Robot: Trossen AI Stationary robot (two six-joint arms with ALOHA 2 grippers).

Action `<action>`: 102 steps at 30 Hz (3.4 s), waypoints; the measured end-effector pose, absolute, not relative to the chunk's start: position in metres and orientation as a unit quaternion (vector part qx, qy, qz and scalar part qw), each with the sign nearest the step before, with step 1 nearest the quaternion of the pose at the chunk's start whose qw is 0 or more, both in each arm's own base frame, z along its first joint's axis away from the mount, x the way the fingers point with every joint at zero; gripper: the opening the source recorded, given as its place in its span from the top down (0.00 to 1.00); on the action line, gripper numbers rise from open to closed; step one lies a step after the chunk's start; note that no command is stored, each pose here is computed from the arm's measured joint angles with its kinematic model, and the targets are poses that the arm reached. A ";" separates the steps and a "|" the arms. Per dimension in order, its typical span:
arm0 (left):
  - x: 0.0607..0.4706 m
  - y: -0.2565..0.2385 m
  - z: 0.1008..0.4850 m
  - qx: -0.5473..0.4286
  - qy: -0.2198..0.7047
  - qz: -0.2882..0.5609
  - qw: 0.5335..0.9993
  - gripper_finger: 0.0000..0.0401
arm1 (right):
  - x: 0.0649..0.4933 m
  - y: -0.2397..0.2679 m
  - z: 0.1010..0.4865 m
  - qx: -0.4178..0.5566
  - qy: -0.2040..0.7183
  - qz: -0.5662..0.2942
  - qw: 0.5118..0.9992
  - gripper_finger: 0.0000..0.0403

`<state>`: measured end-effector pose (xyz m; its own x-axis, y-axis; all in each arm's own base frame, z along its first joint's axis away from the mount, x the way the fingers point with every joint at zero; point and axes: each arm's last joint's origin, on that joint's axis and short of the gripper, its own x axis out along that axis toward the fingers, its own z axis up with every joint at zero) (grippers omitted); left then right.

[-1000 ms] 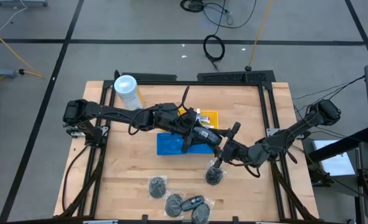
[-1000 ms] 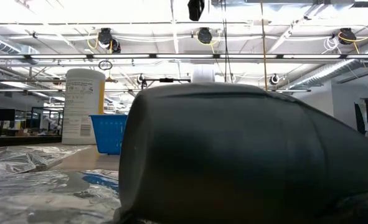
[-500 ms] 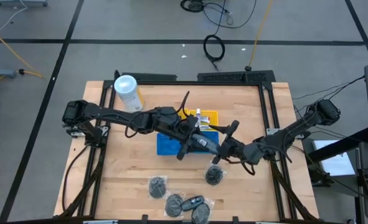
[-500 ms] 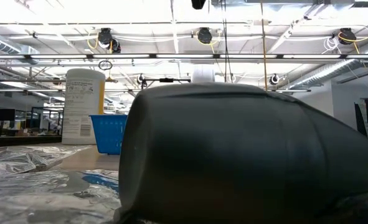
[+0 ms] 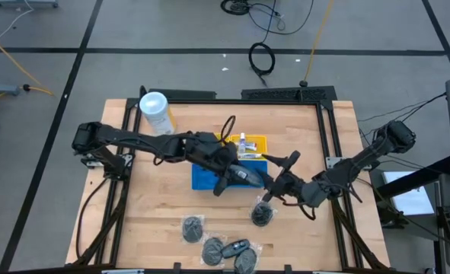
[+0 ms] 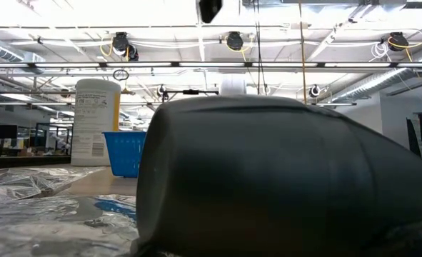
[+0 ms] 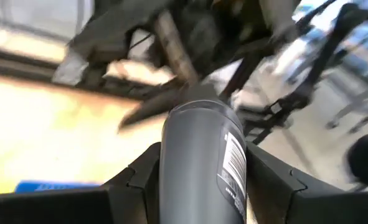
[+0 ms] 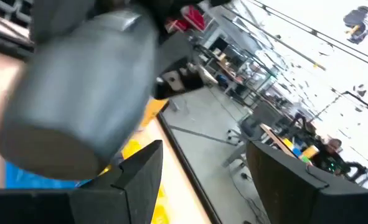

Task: Pick & Place Travel size toiletries
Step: Put the top deodorant into the left blue bin, then put the deodorant into the left blue bin

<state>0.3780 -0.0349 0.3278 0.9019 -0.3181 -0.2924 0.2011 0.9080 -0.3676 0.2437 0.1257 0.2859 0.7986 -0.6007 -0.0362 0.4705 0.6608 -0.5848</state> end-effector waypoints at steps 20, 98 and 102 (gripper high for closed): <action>0.316 -0.065 0.310 -0.075 0.381 0.135 0.912 0.58 | 0.239 0.131 0.277 -0.199 0.104 -0.301 0.927 0.45; 0.303 -0.060 0.199 -0.070 0.349 0.183 0.916 0.36 | 0.293 0.213 0.148 0.021 0.179 0.247 0.952 0.45; 0.303 -0.060 0.200 -0.072 0.346 0.183 0.918 0.36 | 0.299 0.223 0.140 0.017 0.186 0.249 0.950 0.45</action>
